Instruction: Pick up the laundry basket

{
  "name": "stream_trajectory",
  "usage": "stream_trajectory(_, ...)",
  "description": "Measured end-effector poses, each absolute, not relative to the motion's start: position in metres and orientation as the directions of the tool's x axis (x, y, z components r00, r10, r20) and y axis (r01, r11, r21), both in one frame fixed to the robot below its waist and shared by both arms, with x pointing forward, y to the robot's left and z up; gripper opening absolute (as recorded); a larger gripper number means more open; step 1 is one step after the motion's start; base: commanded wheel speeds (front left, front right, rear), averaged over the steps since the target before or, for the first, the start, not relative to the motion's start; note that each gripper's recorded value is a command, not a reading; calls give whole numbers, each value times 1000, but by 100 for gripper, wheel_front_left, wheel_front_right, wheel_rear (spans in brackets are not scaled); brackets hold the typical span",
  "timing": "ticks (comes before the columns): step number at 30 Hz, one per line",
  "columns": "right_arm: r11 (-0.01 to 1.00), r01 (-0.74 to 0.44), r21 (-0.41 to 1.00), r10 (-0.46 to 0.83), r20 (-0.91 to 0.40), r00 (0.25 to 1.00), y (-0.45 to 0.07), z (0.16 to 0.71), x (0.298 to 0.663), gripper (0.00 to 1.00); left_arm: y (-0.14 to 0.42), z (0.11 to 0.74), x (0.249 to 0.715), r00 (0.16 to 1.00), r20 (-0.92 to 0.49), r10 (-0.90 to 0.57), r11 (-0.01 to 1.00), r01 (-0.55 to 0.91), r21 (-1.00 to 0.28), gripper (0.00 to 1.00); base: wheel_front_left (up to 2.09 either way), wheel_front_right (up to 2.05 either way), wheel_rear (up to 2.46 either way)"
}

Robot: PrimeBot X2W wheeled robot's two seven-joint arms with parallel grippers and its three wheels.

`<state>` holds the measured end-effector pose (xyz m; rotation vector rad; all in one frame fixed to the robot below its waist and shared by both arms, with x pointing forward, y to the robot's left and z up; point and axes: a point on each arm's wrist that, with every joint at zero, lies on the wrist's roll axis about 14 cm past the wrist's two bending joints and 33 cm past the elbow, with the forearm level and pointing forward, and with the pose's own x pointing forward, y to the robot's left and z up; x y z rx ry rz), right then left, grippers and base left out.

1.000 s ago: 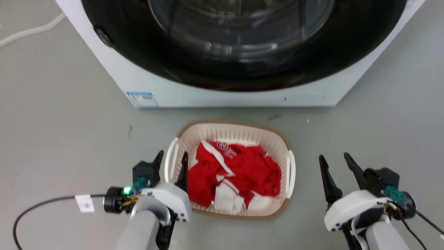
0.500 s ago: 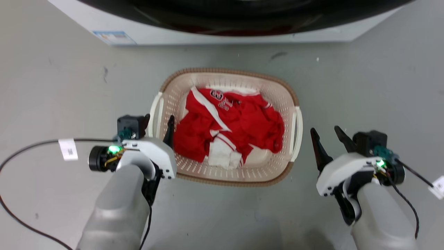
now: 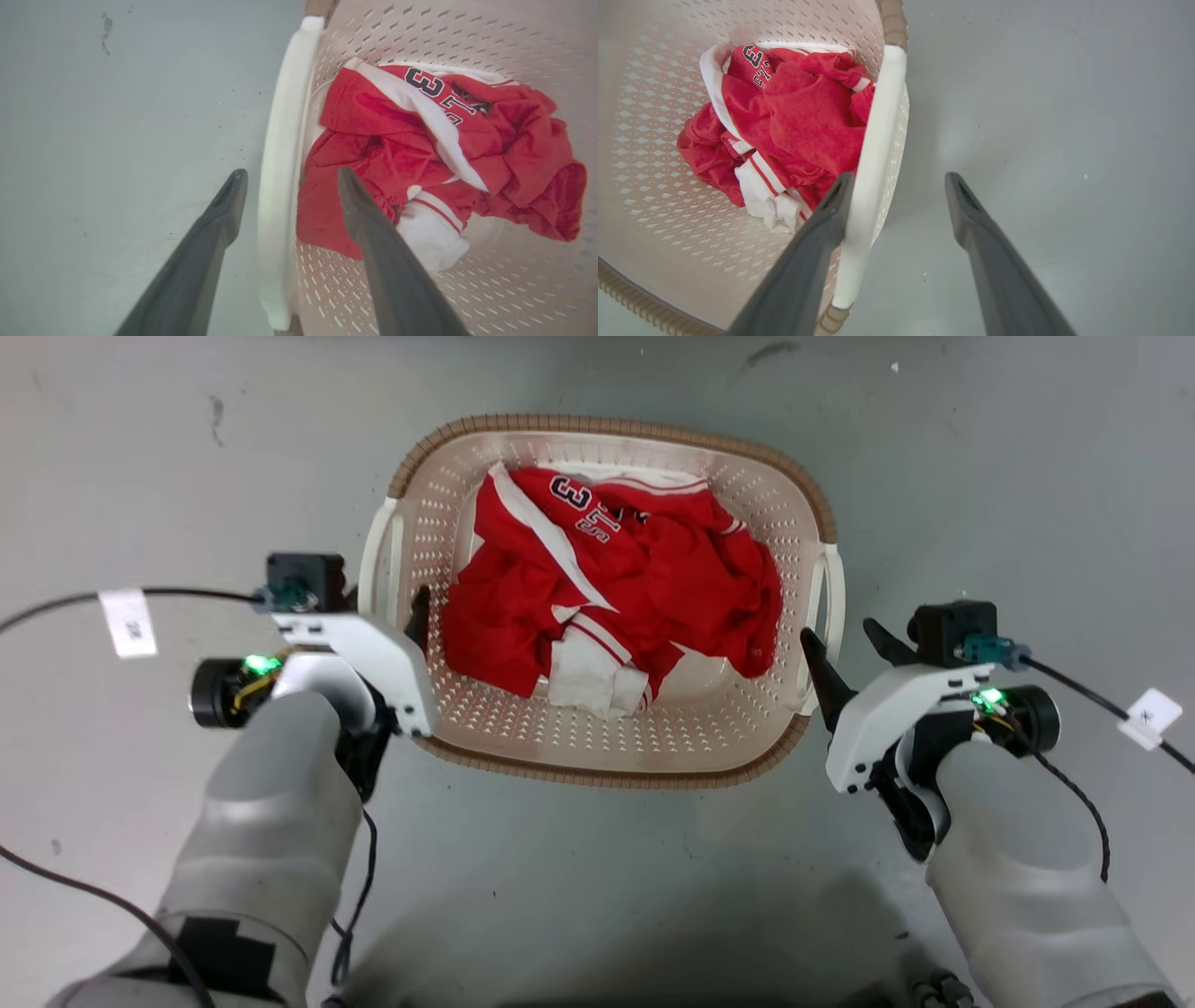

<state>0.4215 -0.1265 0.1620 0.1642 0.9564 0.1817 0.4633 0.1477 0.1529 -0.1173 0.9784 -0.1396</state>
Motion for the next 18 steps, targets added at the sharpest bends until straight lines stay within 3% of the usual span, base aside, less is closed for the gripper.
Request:
stream_trajectory(11, 968, -99, 231, 249, -818, 518, -120, 141, 425, 100, 144, 127, 464, 475, -861, -182, 983, 66, -171, 100, 0, 0, 0)
stream_trajectory(12, 967, -102, 232, 251, -819, 516, -119, 140, 427, 45, 144, 126, 464, 468, -865, -182, 983, 63, -173, 100, 0, 0, 0)
stream_trajectory(13, 967, -99, 234, 251, -822, 511, -119, 139, 428, 32, 143, 125, 464, 461, -868, -184, 983, 62, -176, 99, 0, 0, 0)
stream_trajectory(14, 967, -97, 235, 252, -827, 503, -119, 138, 427, 0, 142, 124, 463, 452, -872, -187, 982, 59, -180, 11, 0, 0, 0)
stream_trajectory(15, 966, -98, 239, 256, -829, 497, -118, 138, 427, 0, 140, 123, 462, 443, -876, -191, 981, 56, -186, 0, 0, 0, 0)
stream_trajectory(18, 964, -101, 246, 264, -831, 490, -114, 138, 428, 0, 136, 123, 460, 430, -880, -201, 979, 56, -196, 0, 0, 0, 0)
